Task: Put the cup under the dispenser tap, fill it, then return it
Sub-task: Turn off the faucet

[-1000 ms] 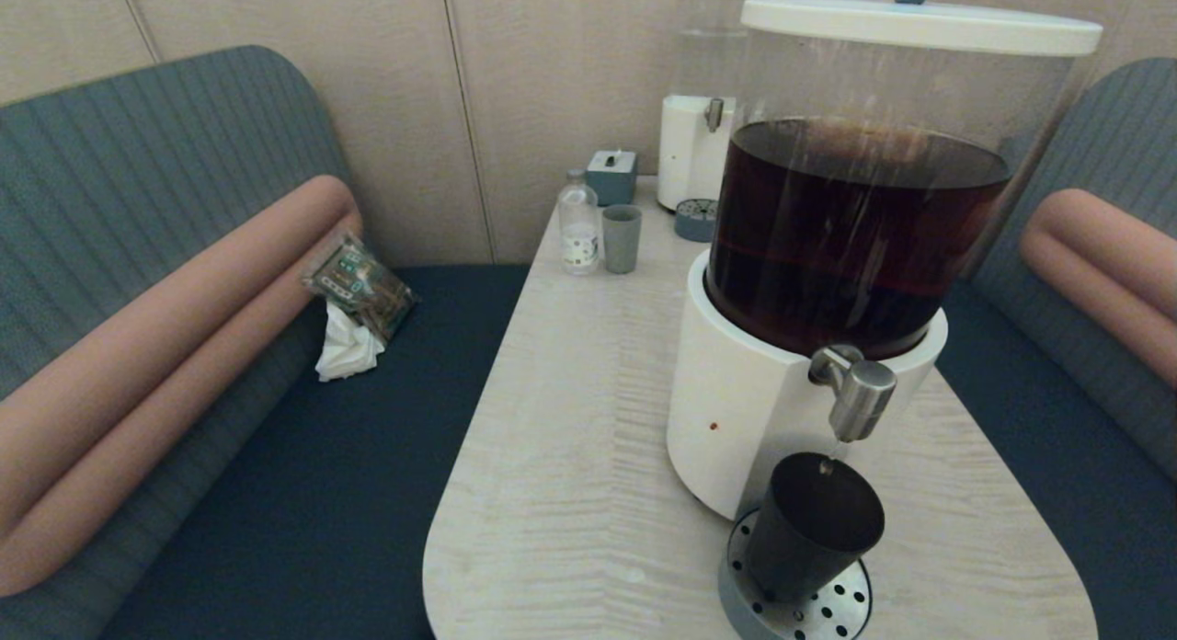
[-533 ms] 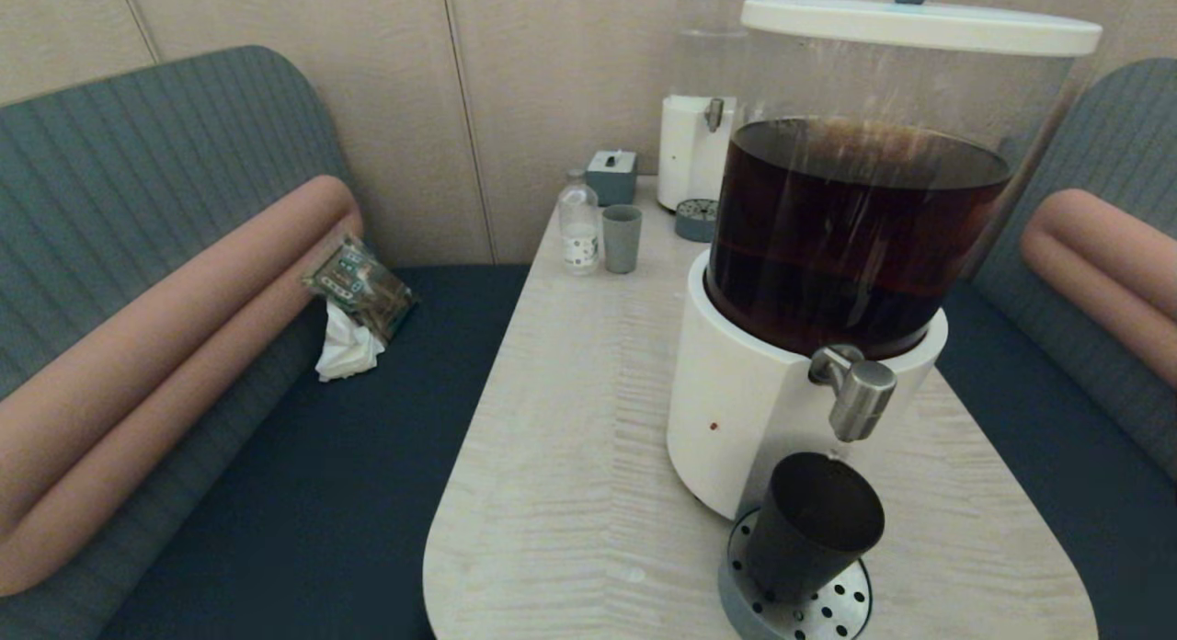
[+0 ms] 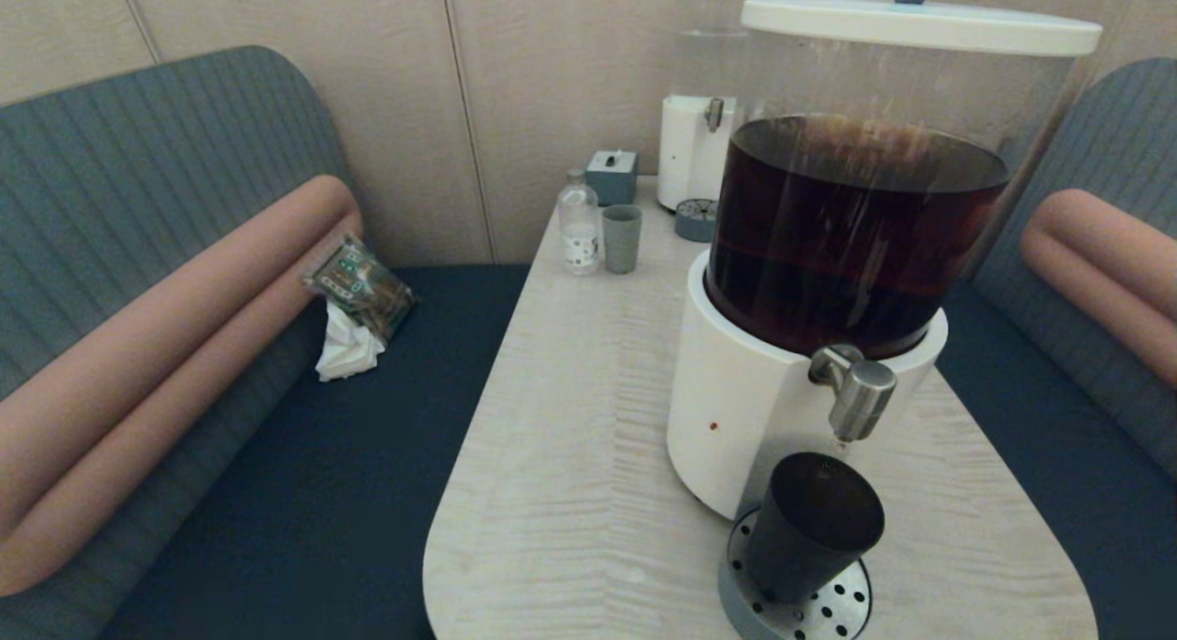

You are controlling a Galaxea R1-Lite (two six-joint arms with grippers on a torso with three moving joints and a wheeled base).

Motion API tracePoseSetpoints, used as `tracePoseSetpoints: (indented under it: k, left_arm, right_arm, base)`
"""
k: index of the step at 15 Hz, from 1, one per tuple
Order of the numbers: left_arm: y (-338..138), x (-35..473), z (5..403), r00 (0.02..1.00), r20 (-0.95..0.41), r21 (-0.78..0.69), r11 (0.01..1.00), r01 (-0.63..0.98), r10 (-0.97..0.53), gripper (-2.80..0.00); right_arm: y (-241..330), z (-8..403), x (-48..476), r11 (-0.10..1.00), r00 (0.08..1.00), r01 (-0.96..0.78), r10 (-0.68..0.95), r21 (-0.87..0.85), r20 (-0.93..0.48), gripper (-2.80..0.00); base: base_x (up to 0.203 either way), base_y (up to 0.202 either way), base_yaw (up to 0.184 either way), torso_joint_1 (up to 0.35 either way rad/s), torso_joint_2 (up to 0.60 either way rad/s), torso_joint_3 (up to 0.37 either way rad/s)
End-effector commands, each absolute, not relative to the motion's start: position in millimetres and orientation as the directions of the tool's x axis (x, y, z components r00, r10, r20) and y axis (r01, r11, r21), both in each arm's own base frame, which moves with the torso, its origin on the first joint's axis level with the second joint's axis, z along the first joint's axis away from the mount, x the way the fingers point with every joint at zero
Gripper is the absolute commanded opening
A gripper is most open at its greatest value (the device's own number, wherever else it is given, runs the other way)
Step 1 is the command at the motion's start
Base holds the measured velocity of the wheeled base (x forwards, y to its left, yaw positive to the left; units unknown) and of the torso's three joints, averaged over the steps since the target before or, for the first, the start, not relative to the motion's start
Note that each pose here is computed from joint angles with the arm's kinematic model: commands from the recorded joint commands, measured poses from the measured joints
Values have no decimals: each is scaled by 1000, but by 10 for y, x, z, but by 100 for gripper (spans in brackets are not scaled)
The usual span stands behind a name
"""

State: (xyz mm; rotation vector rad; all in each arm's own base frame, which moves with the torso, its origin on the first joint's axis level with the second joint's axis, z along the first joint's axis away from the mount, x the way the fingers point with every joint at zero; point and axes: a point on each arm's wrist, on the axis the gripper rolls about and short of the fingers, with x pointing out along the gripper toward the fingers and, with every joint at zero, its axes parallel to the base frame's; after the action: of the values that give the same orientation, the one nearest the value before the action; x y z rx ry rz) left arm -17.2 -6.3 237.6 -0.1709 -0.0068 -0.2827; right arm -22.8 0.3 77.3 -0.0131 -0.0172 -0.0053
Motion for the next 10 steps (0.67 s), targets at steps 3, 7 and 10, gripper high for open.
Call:
tracePoseSetpoints:
  k: [3, 7, 10]
  left_arm:
    - [-82, 418, 2689, 923, -117, -191, 920, 342, -367, -280]
    - [-108, 675, 2874, 866, -147, -216, 869, 444, -479, -280]
    - [-109, 837, 2906, 856, -177, -234, 866, 442, -485, -280]
  right_arm:
    - [3, 756, -225, 1000, 1000, 5, -5, -14, 14, -280]
    - [3, 756, -225, 1000, 1000, 5, -5, -14, 14, -280]
    - [3, 756, -225, 1000, 1000, 5, -5, -14, 14, -280]
  base:
    - [0, 0, 0, 0, 0, 0]
    - [0, 0, 0, 0, 0, 0]
    - [0, 0, 0, 0, 0, 0]
